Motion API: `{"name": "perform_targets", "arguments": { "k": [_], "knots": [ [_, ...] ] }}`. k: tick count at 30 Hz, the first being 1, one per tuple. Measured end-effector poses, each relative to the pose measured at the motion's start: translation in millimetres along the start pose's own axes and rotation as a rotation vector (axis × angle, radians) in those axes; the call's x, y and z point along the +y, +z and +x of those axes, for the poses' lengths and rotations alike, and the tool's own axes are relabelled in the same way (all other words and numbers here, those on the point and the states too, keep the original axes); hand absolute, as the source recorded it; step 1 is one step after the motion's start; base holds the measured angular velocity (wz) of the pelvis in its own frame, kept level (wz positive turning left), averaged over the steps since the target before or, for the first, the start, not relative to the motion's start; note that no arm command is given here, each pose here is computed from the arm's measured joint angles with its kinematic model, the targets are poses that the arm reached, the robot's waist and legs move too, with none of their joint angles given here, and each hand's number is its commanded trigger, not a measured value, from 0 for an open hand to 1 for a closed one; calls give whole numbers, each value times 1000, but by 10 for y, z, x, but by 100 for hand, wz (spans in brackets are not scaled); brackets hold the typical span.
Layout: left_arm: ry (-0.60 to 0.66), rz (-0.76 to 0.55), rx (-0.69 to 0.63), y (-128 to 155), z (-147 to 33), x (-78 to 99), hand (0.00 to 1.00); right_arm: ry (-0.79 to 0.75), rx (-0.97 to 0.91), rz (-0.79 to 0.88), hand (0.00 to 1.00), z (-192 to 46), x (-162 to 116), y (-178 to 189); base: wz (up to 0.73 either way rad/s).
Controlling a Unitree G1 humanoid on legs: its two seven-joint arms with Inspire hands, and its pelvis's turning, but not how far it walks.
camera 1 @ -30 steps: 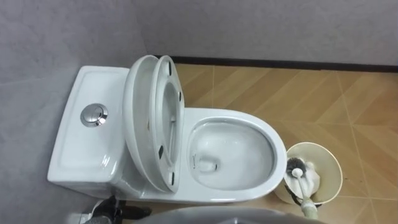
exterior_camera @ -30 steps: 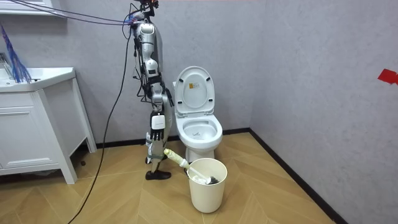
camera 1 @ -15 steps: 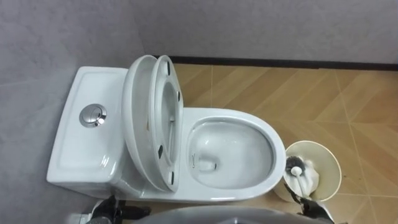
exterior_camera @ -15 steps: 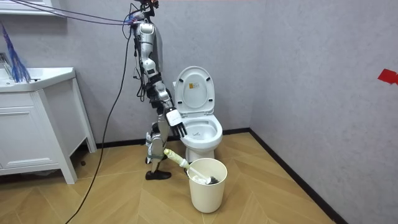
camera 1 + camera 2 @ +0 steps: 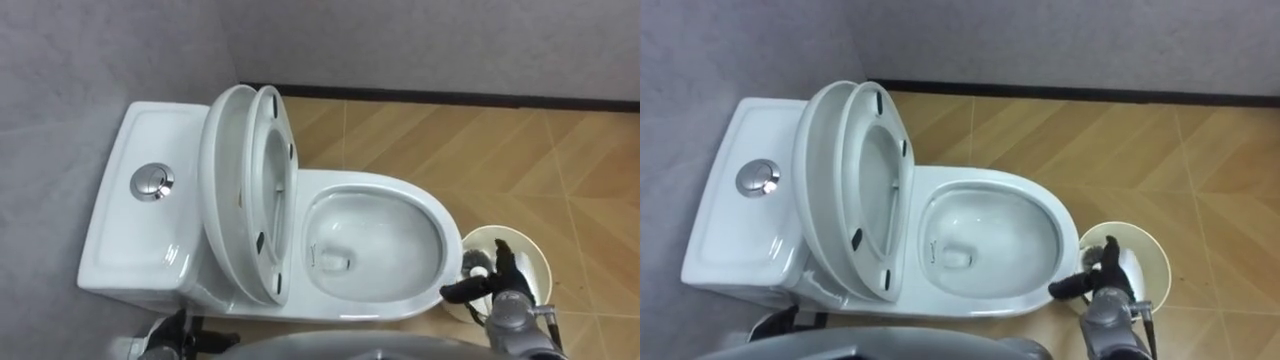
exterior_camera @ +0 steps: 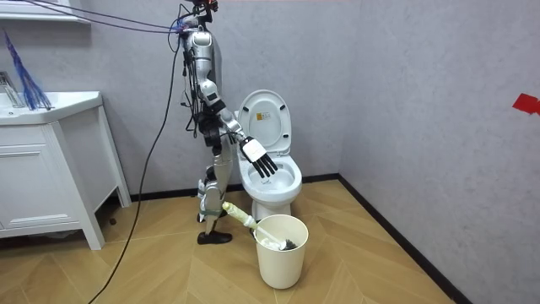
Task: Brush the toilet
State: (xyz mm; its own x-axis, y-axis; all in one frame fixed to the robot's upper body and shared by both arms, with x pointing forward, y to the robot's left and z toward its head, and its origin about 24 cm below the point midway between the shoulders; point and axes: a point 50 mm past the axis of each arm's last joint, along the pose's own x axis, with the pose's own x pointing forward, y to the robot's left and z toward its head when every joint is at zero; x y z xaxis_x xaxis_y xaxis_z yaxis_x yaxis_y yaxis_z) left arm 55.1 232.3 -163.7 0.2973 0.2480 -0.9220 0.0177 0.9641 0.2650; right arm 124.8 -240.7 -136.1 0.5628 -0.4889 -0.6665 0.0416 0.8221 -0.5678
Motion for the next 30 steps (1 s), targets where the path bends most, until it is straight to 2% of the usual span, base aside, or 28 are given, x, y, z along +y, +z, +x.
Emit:
{"name": "perform_targets", "arguments": {
  "k": [9, 19, 25, 30],
  "knots": [
    [57, 31, -41, 79, 11, 137, 0, -93, -3, 66, 0, 75, -133, 74, 8],
    [77, 104, -96, 319, 56, 137, 0, -234, 43, 120, 0, 283, -392, 328, 8],
    [123, 138, -119, 426, 66, 222, 0, -341, 87, 176, 0, 328, -603, 329, 7],
    [148, 162, -137, 505, 70, 213, 0, -381, 112, 187, 0, 344, -690, 322, 0]
  ]
}}
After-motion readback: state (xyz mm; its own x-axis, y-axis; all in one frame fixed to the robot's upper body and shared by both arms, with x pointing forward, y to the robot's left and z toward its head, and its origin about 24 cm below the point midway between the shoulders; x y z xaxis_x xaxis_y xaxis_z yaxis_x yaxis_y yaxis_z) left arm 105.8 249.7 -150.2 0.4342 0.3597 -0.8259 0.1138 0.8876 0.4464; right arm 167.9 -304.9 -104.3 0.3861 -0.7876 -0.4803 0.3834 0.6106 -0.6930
